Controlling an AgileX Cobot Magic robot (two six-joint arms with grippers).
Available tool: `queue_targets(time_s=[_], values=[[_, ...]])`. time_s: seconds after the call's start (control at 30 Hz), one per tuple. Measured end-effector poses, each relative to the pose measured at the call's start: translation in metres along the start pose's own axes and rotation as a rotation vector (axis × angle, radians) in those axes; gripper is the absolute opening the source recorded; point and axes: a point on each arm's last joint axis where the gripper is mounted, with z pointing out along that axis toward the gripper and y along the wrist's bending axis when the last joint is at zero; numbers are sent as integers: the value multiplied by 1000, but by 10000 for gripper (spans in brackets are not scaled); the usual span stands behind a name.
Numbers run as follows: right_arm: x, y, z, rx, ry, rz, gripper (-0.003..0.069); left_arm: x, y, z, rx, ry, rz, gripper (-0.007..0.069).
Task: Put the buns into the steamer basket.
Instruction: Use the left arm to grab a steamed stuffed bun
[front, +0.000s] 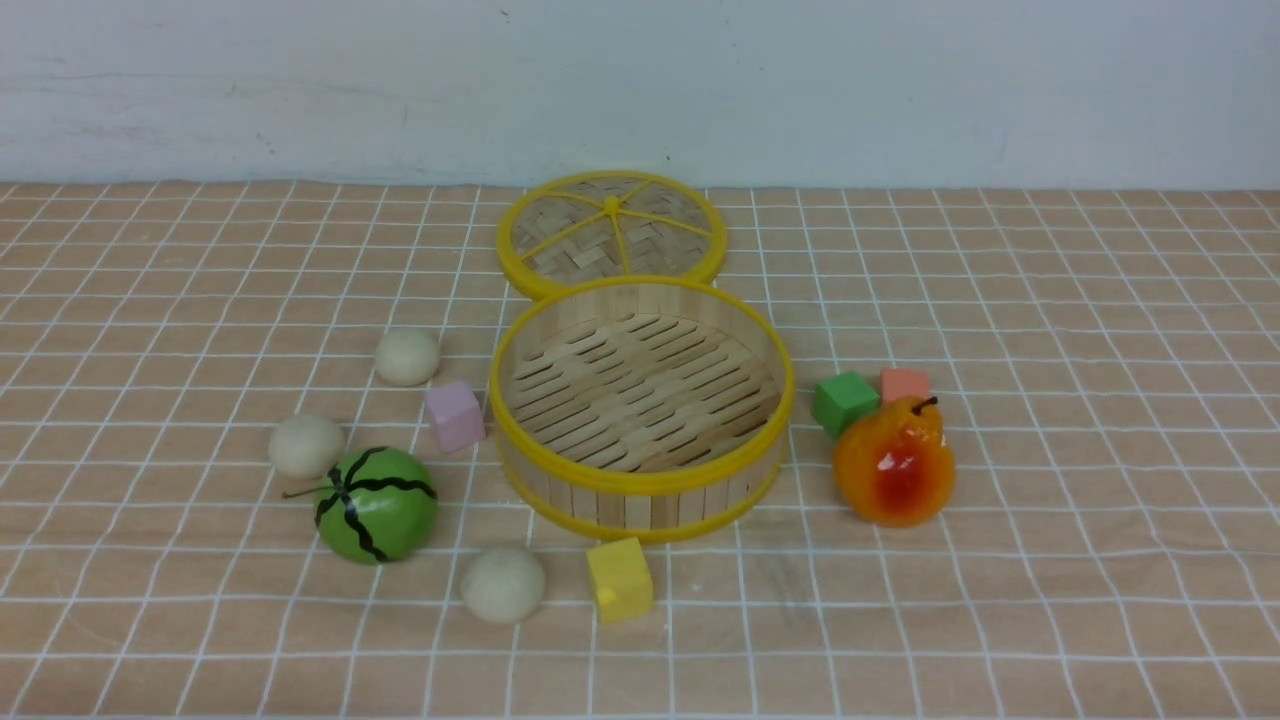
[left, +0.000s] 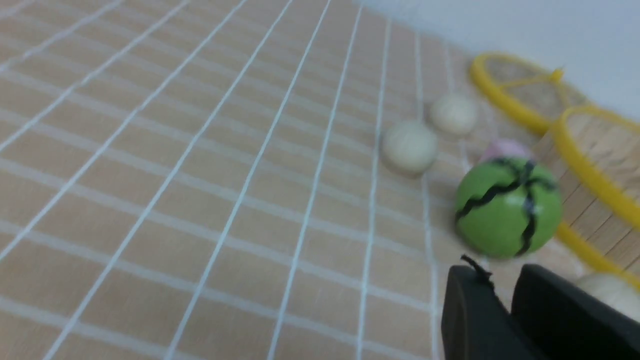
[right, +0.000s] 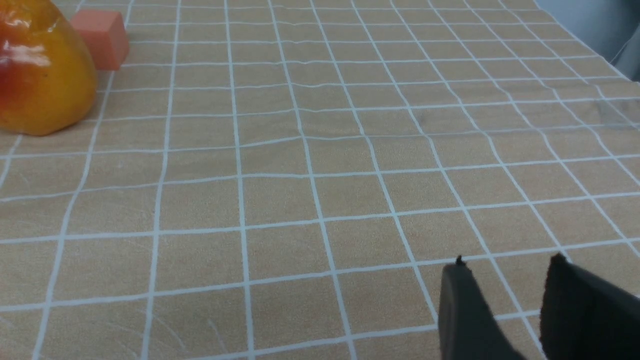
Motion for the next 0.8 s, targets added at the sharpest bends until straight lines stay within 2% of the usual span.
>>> queue_targets(time_s=[0.2,0.53,0.73,0.8], values=[[0,0,0,0,0,0,241,-16,-10,-2,112,-176,-38,131],[0,0,0,0,0,0,241,-35,-19,-9,236,-332,-174,141],[0,0,0,0,0,0,241,-90,-39,-28,296,-446,-206,144],[0,0,0,0,0,0,241,-125,-51,-31,294,-437,-246,144]])
